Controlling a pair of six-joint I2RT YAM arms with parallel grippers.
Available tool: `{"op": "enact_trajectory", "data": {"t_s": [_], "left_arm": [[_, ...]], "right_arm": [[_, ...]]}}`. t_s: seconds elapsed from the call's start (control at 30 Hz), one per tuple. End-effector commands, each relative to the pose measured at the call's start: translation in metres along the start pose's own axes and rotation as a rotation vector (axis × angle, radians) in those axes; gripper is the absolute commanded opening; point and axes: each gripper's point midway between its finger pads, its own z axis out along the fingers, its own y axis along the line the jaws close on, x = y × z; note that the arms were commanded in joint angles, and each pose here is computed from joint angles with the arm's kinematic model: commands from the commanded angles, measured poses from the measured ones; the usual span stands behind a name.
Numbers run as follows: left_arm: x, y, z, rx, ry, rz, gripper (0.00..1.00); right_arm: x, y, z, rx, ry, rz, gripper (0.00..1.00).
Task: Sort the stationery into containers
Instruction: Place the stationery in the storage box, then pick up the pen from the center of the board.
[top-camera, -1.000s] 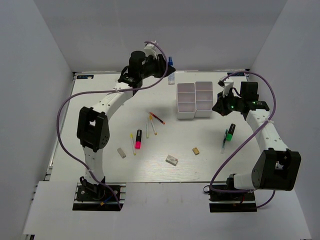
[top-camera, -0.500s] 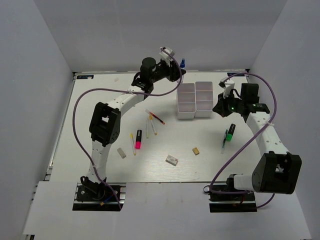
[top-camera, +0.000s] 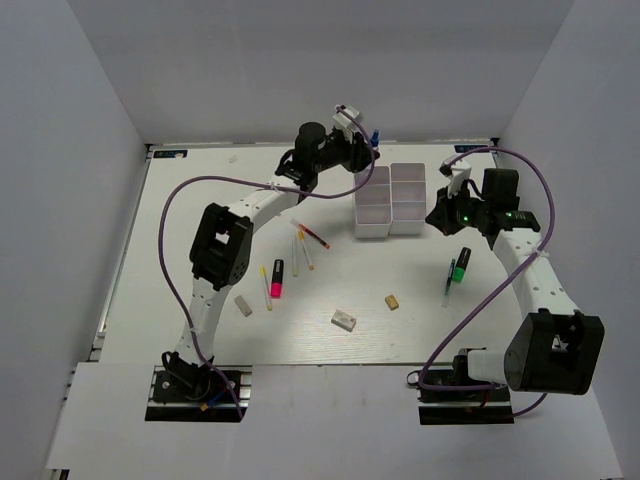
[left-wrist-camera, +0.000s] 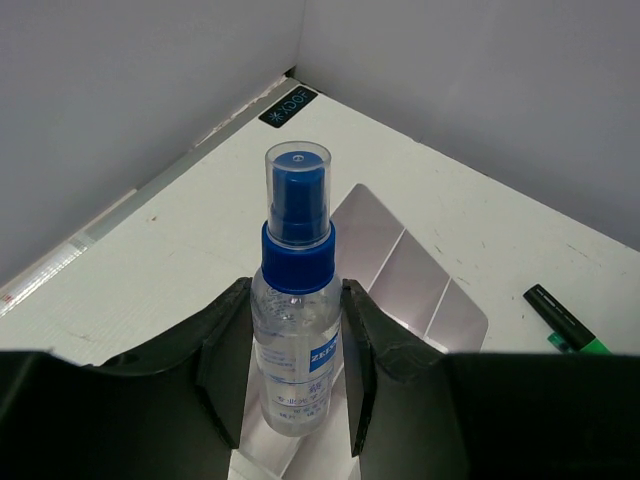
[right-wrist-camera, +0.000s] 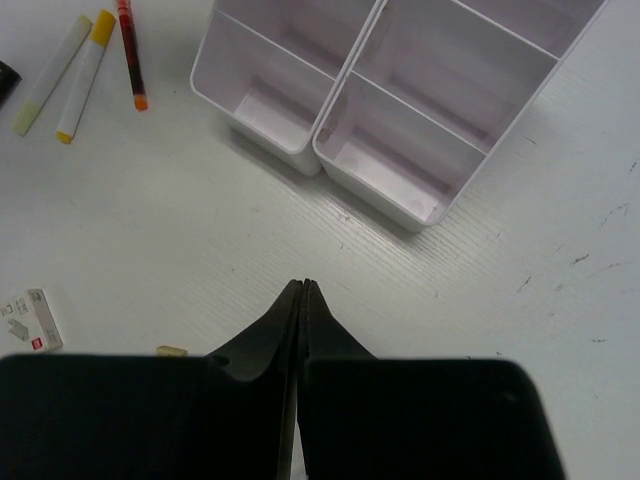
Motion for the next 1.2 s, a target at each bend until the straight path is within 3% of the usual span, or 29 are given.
{"op": "enact_trajectory", "data": {"t_s": [0.0, 0.07, 0.17, 0.3, 0.47, 0.73, 0.97, 1.07, 1.1, 1.13, 1.17], "left_arm": [[-0.027, -0.013, 0.003, 0.007, -0.048, 0.043, 0.18], [-0.026, -0.011, 0.003, -0.005, -0.041, 0.048, 0.24], [-0.022, -0.017, 0.005, 0.003, -0.03, 0.043, 0.25], [-0.015, -0.009, 0.006, -0.032, -0.018, 0.044, 0.37], [-0.012, -0.009, 0.009, -0.05, 0.001, 0.034, 0.54], [-0.007, -0.003, 0.01, -0.082, 0.015, 0.027, 0.68], [-0.052, -0.019, -0.01, -0.077, -0.054, 0.015, 0.74], [-0.079, -0.032, -0.038, -0.103, -0.08, -0.009, 0.75], [-0.061, -0.037, -0.048, -0.109, -0.035, -0.075, 0.79], [-0.088, -0.043, -0.069, -0.127, -0.071, -0.09, 0.8], [-0.09, -0.041, -0.083, -0.154, -0.068, -0.127, 0.81]], "right_arm": [[-0.01, -0.002, -0.004, 0.02, -0.039, -0.016, 0.0], [-0.01, -0.003, -0.005, 0.025, -0.039, -0.021, 0.0], [-0.008, -0.003, -0.004, 0.023, -0.034, -0.021, 0.0], [-0.008, -0.003, -0.005, 0.025, -0.036, -0.021, 0.03], [-0.004, -0.003, -0.003, 0.024, -0.025, -0.019, 0.16], [0.002, -0.001, -0.003, 0.02, -0.013, -0.005, 0.38], [0.007, -0.01, -0.009, 0.085, 0.012, 0.01, 0.38], [0.016, -0.024, -0.012, 0.178, 0.041, 0.056, 0.27], [0.02, -0.028, -0.013, 0.201, 0.051, 0.081, 0.23], [0.029, -0.038, -0.017, 0.274, 0.082, 0.11, 0.18], [0.034, -0.041, -0.019, 0.295, 0.098, 0.127, 0.16]]}}
